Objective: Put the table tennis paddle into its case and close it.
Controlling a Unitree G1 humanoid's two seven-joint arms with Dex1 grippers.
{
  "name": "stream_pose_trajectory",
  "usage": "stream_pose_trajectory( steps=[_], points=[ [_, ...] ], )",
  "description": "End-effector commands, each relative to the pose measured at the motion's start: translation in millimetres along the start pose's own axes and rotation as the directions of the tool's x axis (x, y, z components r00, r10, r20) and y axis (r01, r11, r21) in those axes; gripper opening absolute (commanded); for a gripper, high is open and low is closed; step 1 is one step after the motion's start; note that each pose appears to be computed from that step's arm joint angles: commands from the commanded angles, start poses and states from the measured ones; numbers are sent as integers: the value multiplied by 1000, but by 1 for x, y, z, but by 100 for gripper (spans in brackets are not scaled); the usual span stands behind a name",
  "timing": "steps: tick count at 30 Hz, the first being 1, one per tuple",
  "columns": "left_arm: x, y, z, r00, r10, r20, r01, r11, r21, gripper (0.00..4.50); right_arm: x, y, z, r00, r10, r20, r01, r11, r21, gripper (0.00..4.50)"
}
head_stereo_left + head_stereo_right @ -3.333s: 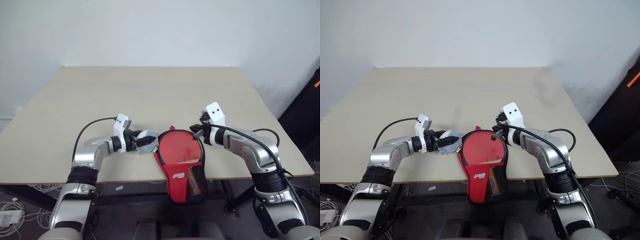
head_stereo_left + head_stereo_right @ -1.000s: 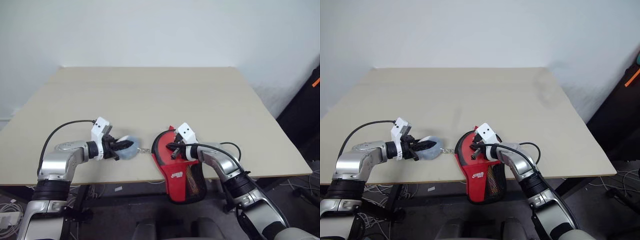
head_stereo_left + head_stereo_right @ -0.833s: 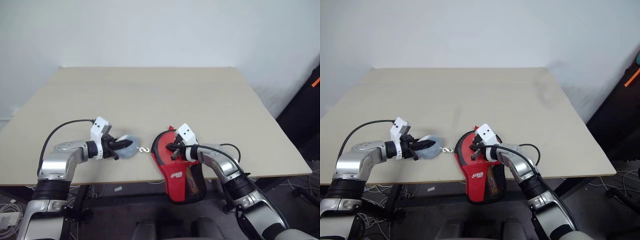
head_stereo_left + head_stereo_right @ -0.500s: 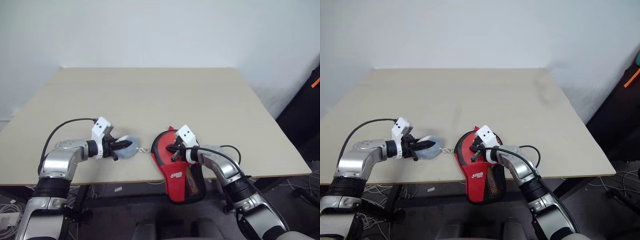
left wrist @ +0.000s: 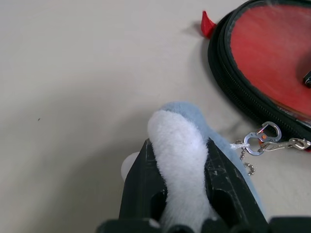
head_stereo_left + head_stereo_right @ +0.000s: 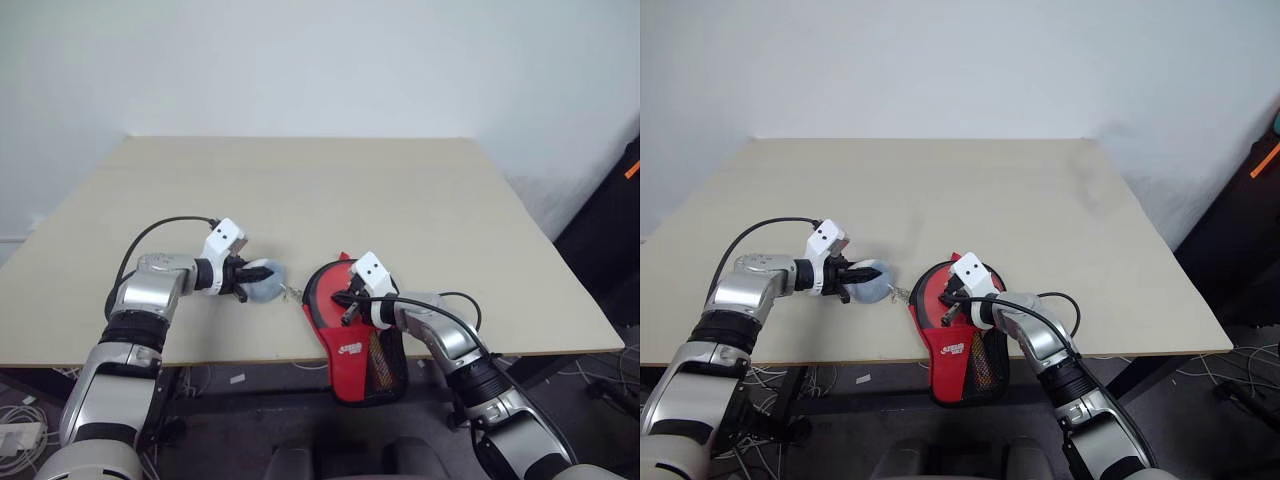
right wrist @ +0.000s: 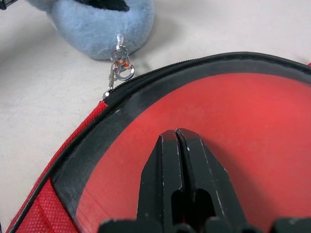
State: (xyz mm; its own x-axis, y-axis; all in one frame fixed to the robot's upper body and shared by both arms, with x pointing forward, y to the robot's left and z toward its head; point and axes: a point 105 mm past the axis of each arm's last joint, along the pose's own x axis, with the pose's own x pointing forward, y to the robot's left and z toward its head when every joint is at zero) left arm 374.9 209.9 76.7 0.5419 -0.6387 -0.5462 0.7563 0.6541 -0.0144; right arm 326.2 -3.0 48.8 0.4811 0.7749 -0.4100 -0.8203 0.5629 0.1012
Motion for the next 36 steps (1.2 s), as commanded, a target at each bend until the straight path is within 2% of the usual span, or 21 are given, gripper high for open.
stream_pose_trajectory(
  steps=[1, 10, 20, 23, 31, 36],
  points=[
    [2, 0, 18, 1000, -12, 2, 11, 997, 80, 29, 1, -1, -5, 1000, -5, -26, 6, 1000, 8, 0],
    [9, -1, 13, 997, -33, -67, 42, 990, 133, 29, 1, -3, -4, 1000, -8, -24, 8, 1000, 6, 0],
    [22, 9, 34, 999, 16, -50, -7, 987, 160, 29, 4, -9, 0, 1000, -25, -1, 25, 1000, -18, 0],
    [25, 11, 41, 998, 29, -55, -22, 991, 130, 29, 8, -13, 0, 999, -37, 12, 37, 999, -4, 0],
    [31, 21, 33, 979, 123, -165, -92, 979, 182, 29, 10, -16, -4, 999, -39, 10, 39, 999, -2, 0],
    [42, 23, 48, 971, 201, -133, -172, 965, 200, 29, 10, -14, -5, 999, -34, 7, 34, 999, -5, 0]
  ],
)
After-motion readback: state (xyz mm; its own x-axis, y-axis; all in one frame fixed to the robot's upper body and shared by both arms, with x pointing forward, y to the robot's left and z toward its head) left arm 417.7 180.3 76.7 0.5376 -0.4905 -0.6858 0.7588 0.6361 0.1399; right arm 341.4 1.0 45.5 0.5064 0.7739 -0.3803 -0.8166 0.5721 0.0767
